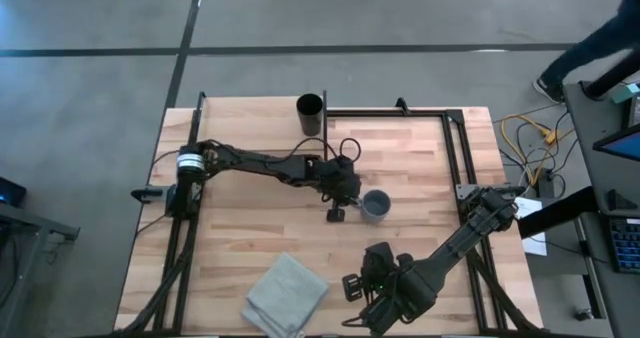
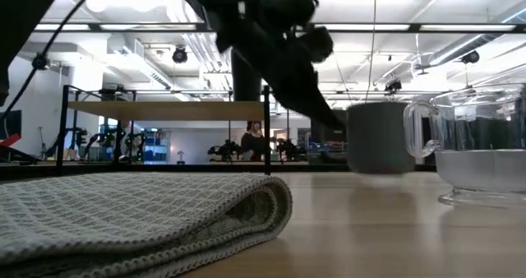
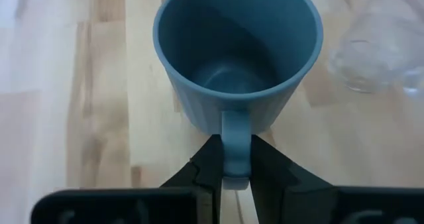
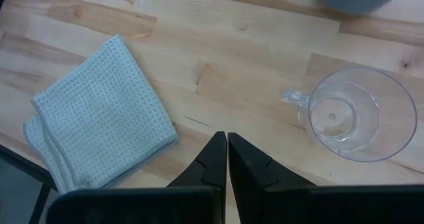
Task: Stack small to large cups/mugs on shelf
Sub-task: Put the blue mug on the shelf
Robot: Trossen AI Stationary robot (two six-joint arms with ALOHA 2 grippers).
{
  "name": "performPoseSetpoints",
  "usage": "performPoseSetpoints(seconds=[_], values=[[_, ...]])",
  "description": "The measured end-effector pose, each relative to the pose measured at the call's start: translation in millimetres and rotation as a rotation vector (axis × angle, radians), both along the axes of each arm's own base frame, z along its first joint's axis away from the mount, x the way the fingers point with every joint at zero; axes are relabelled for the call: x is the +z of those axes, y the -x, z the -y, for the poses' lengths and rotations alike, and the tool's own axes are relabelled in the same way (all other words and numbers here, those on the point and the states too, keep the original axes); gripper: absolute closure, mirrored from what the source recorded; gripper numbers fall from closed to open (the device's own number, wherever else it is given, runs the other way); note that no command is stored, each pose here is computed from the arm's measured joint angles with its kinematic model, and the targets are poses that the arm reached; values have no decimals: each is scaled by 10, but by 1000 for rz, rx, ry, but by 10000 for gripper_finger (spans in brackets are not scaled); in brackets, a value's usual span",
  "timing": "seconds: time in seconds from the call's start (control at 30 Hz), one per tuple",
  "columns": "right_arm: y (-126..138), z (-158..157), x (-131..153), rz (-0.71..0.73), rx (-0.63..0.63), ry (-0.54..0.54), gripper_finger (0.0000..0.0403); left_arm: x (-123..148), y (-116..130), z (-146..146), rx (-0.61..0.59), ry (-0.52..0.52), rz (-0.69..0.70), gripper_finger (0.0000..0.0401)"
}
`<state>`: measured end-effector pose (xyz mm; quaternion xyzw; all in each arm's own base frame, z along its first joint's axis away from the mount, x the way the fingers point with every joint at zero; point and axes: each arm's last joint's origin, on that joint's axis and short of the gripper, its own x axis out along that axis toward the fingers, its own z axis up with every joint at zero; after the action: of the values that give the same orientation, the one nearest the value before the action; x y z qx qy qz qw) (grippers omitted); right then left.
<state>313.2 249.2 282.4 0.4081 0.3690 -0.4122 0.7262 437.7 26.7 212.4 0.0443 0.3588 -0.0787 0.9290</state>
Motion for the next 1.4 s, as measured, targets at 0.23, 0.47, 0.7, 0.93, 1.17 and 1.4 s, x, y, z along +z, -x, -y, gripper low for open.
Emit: performPoseSetpoints(seconds=[0.23, 0.47, 0.7, 0.93, 1.17, 1.4], values=[[9, 8, 29, -8, 7, 11, 394, 609, 480, 176, 11, -50, -84, 370], [6, 23, 40, 20, 4, 57, 394, 1191, 1157, 350, 131, -148, -149, 370], [-3, 35, 41, 18, 42, 94, 394, 1586, 1833, 274, 330, -76, -77, 370], [-4, 41, 42, 23, 45, 112, 394, 1709, 2489, 59, 563, -103, 19, 370], [-7, 45, 44, 28, 50, 124, 394, 1508, 2875, -253, 776, -104, 18, 370], [-21, 56, 43, 32, 42, 120, 394, 1228, 2836, -564, 794, -12, 82, 370]])
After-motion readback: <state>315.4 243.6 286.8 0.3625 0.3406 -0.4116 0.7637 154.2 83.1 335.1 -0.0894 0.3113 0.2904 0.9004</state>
